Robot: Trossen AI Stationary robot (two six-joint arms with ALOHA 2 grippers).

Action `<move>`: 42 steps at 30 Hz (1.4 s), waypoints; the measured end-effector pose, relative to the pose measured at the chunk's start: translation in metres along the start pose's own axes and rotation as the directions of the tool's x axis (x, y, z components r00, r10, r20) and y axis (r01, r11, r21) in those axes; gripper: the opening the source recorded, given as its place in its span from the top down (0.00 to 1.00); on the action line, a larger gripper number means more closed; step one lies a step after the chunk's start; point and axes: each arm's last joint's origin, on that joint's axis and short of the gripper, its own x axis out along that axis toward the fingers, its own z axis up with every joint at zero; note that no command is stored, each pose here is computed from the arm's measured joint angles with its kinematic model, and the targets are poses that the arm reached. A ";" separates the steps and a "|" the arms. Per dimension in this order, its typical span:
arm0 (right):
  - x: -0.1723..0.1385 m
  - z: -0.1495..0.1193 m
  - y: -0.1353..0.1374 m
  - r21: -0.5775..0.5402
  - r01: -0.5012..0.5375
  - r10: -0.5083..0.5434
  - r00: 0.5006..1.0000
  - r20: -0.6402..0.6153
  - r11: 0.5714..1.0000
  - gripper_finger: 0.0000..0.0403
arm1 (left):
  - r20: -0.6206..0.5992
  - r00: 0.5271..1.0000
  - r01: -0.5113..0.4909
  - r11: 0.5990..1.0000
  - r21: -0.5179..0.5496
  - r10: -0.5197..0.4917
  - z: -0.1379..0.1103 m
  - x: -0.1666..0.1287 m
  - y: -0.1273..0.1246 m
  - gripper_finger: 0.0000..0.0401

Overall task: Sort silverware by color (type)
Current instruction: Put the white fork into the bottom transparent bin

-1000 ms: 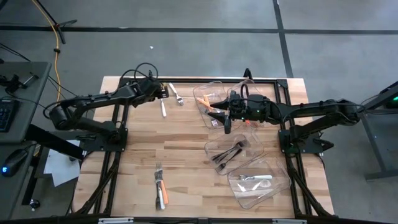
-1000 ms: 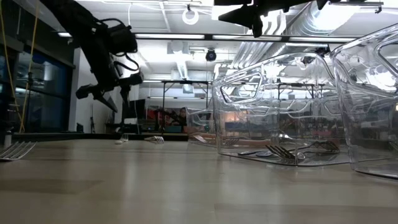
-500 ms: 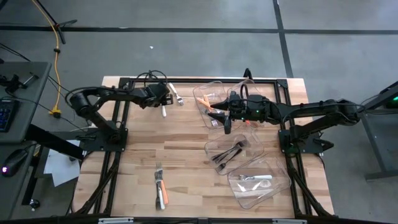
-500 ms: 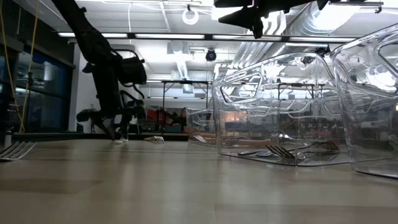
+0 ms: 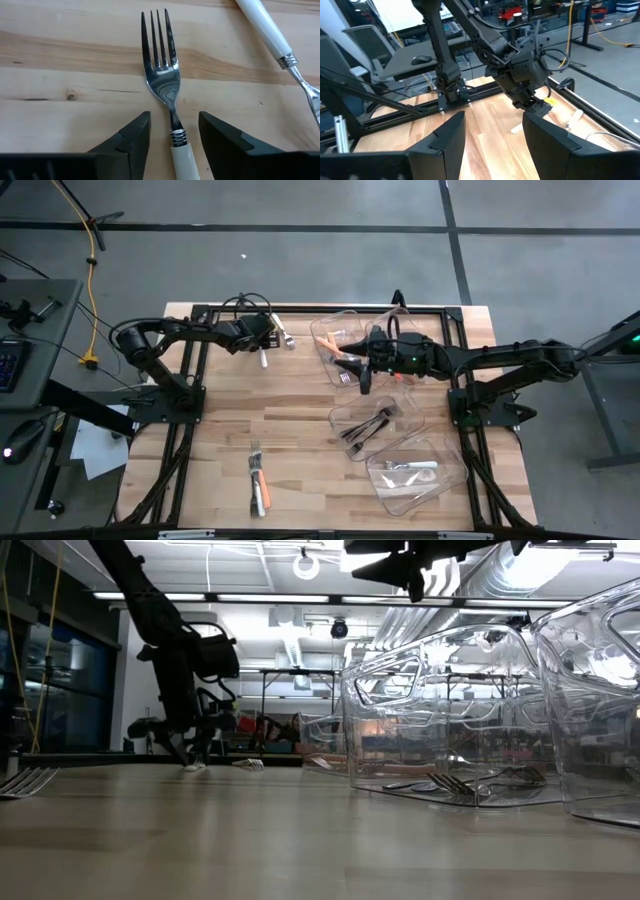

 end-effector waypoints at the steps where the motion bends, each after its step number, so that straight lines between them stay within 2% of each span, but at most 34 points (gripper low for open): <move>1: 0.000 0.000 0.000 0.000 0.007 -0.007 1.000 0.002 1.000 0.55 | -0.006 1.000 -0.007 1.000 0.003 0.007 -0.001 0.000 0.001 0.62; 4: 0.000 0.000 0.000 0.000 0.016 -0.016 1.000 0.004 1.000 0.55 | -0.022 0.999 -0.026 1.000 0.012 0.026 -0.002 0.000 0.003 0.68; 12: 0.000 0.000 0.000 0.008 0.016 -0.016 1.000 0.004 1.000 0.55 | -0.030 0.998 -0.045 0.996 0.080 0.047 -0.003 0.000 0.005 0.97; 17: 0.000 0.000 0.000 0.008 0.016 -0.016 1.000 0.004 1.000 0.55 | -0.030 0.998 -0.043 0.995 0.088 0.046 -0.003 0.000 0.005 0.95; 22: 0.000 0.000 0.000 0.008 0.016 -0.016 1.000 0.004 1.000 0.55 | -0.027 0.999 -0.042 0.995 0.088 0.044 -0.003 0.000 0.004 0.99; 28: 0.000 0.000 0.000 0.008 0.016 -0.016 1.000 0.004 1.000 0.55 | -0.025 0.998 -0.045 0.988 0.146 0.049 -0.003 -0.003 0.006 1.00; 33: 0.000 0.000 0.000 0.008 0.015 -0.016 1.000 0.004 1.000 0.55 | -0.008 1.000 -0.018 0.984 0.178 0.019 0.001 -0.021 0.011 1.00; 38: 0.000 0.000 0.000 0.008 0.016 -0.016 1.000 0.004 1.000 0.55 | 0.087 0.995 0.024 0.979 0.203 -0.042 0.012 -0.052 0.015 0.99; 42: 0.000 0.000 0.000 0.008 0.016 -0.016 1.000 0.004 1.000 0.55 | 0.175 0.974 0.105 0.972 0.212 -0.143 0.020 -0.083 0.020 0.99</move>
